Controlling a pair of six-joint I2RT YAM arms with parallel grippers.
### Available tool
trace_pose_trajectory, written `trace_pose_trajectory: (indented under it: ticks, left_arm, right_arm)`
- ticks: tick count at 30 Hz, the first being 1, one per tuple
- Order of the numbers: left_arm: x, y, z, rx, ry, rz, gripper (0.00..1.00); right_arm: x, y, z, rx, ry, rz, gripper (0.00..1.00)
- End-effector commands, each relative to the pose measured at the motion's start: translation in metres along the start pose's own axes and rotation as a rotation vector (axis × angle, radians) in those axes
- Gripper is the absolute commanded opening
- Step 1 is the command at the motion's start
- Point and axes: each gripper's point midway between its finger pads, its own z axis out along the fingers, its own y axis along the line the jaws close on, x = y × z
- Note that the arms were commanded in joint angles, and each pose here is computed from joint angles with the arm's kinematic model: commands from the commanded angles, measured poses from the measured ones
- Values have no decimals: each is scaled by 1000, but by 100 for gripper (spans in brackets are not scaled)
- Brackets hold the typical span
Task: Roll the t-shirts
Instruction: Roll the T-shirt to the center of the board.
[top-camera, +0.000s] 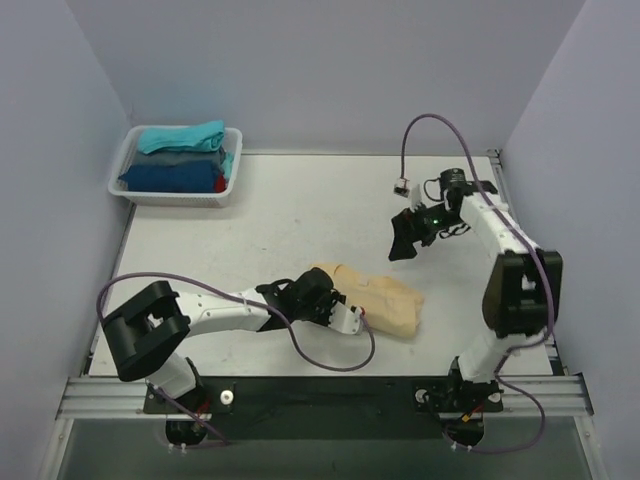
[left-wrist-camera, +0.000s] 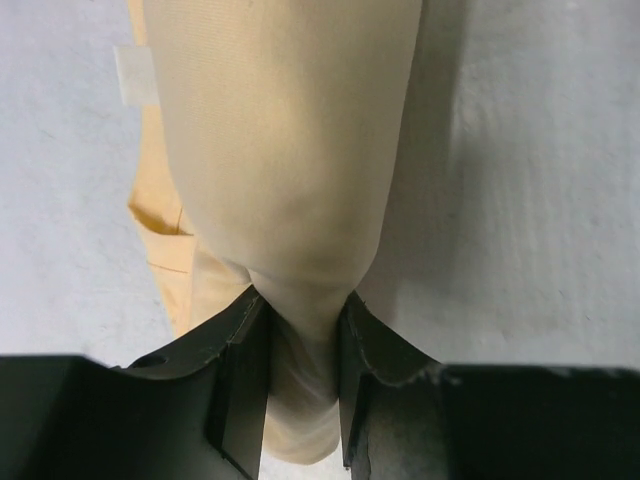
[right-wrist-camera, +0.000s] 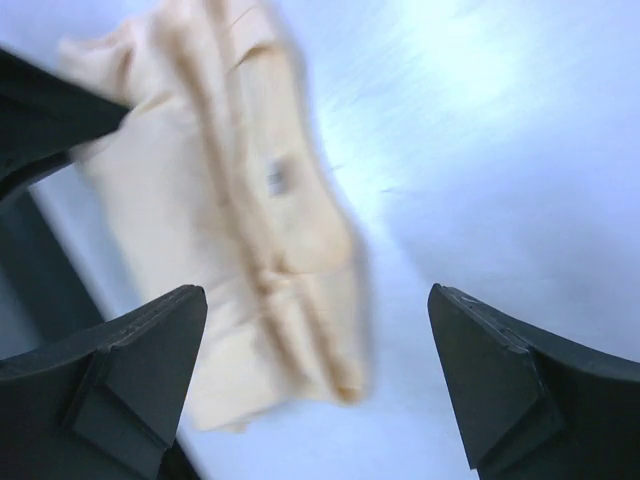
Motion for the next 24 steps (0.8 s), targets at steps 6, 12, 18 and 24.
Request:
trace_pose_trajectory:
  ticks: [6, 12, 18, 24]
  left_arm:
    - [24, -62, -54, 403, 81, -148, 22]
    - [24, -64, -58, 478, 46, -268, 23]
    - [23, -70, -57, 565, 34, -371, 22]
    - [19, -68, -50, 608, 31, -451, 22]
  right_arm:
    - [-81, 12, -94, 911, -550, -655, 100]
    - [20, 74, -34, 464, -264, -750, 84]
    - [64, 122, -2, 311, -292, -964, 88]
    - [93, 159, 27, 137, -251, -1004, 91]
